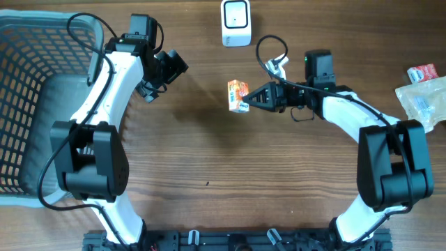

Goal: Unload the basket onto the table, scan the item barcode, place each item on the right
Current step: 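Hold the orange snack pack up to the scanner face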

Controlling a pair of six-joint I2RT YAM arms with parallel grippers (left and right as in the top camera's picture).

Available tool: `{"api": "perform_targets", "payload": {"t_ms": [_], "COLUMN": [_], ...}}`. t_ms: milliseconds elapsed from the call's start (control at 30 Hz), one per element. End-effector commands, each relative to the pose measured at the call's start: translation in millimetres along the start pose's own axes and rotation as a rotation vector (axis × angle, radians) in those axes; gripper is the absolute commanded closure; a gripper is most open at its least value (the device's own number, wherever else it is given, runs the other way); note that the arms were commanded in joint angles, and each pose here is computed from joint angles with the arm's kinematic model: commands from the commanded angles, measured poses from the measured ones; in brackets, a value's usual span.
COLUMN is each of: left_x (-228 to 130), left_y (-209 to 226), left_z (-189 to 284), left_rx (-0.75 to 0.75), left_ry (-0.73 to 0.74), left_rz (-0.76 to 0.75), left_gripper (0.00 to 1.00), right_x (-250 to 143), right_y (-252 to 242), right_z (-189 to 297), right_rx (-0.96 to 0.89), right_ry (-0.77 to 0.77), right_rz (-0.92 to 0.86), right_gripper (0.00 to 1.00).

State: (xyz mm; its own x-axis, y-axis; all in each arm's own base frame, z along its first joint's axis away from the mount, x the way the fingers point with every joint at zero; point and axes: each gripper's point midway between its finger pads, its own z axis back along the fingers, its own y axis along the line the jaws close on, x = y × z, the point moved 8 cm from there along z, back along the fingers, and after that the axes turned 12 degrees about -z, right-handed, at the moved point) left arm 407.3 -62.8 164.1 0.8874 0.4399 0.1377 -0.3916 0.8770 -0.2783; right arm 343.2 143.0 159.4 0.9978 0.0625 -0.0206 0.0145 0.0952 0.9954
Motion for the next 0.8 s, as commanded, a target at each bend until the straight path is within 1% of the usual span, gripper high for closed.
{"api": "perform_targets", "payload": {"t_ms": [0, 133, 200, 300, 467, 533, 567, 600, 667, 733, 767], "left_x": [0.8, 0.9, 0.9, 0.9, 0.9, 0.9, 0.9, 0.9, 0.9, 0.9, 0.9], "left_y": [1.4, 1.4, 1.4, 1.4, 1.4, 1.4, 1.4, 1.4, 1.4, 1.4, 1.4], "left_z": [0.0, 0.0, 0.0, 0.0, 0.0, 0.0, 0.0, 0.0, 0.0, 0.0, 0.0], "left_rx": [0.006, 0.006, 0.006, 0.006, 0.006, 0.006, 0.006, 0.006, 0.006, 0.006, 0.006], "left_ry": [-0.003, -0.003, -0.003, -0.003, -0.003, -0.003, -0.003, -0.003, -0.003, -0.003, -0.003], "left_rz": [0.023, 0.023, 0.023, 0.023, 0.023, 0.023, 0.023, 0.023, 0.023, 0.023, 0.023], "left_gripper": [0.0, 0.0, 0.0, 0.0, 0.0, 0.0, 0.0, 0.0, 0.0, 0.0, 0.0], "right_x": [-2.6, 1.6, 6.2, 21.7, 49.9, 62.1, 69.4, 78.2, 86.0, 99.2, 104.3], "right_y": [16.3, 18.9, 15.2, 2.5, -16.1, -16.1, -13.0, -2.3, 14.3, 45.3, 58.9], "right_z": [2.7, 2.6, 2.1, 3.1, 15.6, 25.6, 33.2, 41.8, 48.2, 56.5, 57.5], "right_rx": [0.1, 0.09, 0.048, -0.085, -0.345, -0.485, -0.601, -0.759, -0.891, -1.069, -1.125], "right_ry": [0.087, 0.077, 0.028, -0.147, -0.471, -0.572, -0.626, -0.678, -0.715, -0.799, -0.829], "right_rz": [0.008, 0.005, -0.039, -0.09, -0.055, -0.027, -0.011, 0.034, 0.095, 0.223, 0.289], "right_gripper": [0.95, 0.95, 0.95, 0.95, 0.95, 0.95, 0.95, 0.95, 0.95, 0.95, 0.95]}}
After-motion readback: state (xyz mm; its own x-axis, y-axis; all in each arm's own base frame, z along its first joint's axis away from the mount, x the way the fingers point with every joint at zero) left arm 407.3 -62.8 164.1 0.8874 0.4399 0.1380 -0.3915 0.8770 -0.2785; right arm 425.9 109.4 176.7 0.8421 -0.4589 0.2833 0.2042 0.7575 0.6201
